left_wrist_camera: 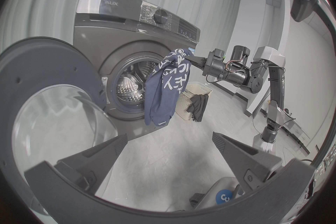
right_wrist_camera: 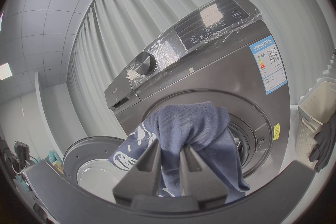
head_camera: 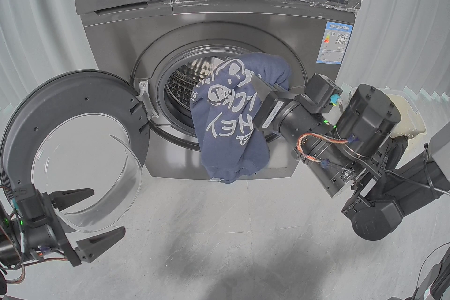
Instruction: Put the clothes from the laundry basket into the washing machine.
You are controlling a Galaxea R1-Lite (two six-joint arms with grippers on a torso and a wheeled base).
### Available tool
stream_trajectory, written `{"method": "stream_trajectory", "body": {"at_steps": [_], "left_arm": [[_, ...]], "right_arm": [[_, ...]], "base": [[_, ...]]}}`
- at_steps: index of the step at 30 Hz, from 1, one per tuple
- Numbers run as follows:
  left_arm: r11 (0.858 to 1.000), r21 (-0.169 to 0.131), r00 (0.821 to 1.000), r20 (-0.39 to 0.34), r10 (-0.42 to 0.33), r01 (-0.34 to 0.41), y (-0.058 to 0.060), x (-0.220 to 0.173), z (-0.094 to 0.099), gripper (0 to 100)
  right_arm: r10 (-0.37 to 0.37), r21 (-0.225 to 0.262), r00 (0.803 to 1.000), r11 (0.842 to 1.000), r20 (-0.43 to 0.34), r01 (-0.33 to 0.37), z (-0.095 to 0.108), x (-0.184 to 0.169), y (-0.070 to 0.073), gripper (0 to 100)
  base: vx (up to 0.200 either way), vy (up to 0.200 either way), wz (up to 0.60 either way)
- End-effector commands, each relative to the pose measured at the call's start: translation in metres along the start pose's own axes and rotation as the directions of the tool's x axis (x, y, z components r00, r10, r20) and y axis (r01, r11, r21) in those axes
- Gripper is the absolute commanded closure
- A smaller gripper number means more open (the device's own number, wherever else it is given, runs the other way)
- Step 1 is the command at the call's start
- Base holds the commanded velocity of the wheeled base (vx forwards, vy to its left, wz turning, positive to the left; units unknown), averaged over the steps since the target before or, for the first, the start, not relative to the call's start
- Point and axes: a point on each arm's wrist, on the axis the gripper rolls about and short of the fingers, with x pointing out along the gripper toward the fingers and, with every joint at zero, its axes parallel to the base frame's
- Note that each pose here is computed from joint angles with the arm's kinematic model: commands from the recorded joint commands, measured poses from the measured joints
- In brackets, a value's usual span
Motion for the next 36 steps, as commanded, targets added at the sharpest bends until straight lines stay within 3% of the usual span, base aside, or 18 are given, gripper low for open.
{"method": "stream_trajectory", "body": {"at_steps": [1, 7, 15, 21, 25, 36], "left_arm": [[0.997, -0.034, 0.993, -0.097, -0.070, 0.067, 0.014, 0.056, -0.007, 0], [0.993, -0.029, 0.989, -0.092, -0.114, 0.112, 0.009, 0.084, -0.009, 0], [0.981, -0.095, 0.976, -0.123, -0.181, 0.170, -0.002, 0.101, -0.013, 0], [0.978, -0.124, 0.970, -0.156, -0.184, 0.165, 0.003, 0.124, -0.017, 0], [0.973, -0.159, 0.968, -0.163, -0.191, 0.165, 0.004, 0.138, -0.016, 0], [0.968, -0.182, 0.972, -0.130, -0.197, 0.172, 0.010, 0.173, -0.019, 0]], "right_arm": [[-0.008, -0.002, 1.000, 1.000, -0.010, 0.008, -0.009, 0.004, -0.001, 100], [-0.011, -0.001, 1.000, 1.000, -0.010, 0.011, -0.009, 0.003, -0.001, 100], [-0.010, -0.002, 1.000, 1.000, -0.006, 0.010, -0.008, 0.005, 0.000, 100], [-0.008, 0.000, 1.000, 1.000, -0.008, 0.008, -0.010, 0.005, 0.000, 100], [-0.008, 0.000, 1.000, 1.000, -0.008, 0.008, -0.010, 0.005, 0.001, 100], [0.002, 0.003, 1.000, 1.000, -0.012, -0.002, -0.011, 0.004, 0.005, 100]], "base": [[0.000, 0.000, 0.00], [0.000, 0.000, 0.00], [0.000, 0.000, 0.00], [0.000, 0.000, 0.00], [0.000, 0.000, 0.00], [0.000, 0.000, 0.00]]}}
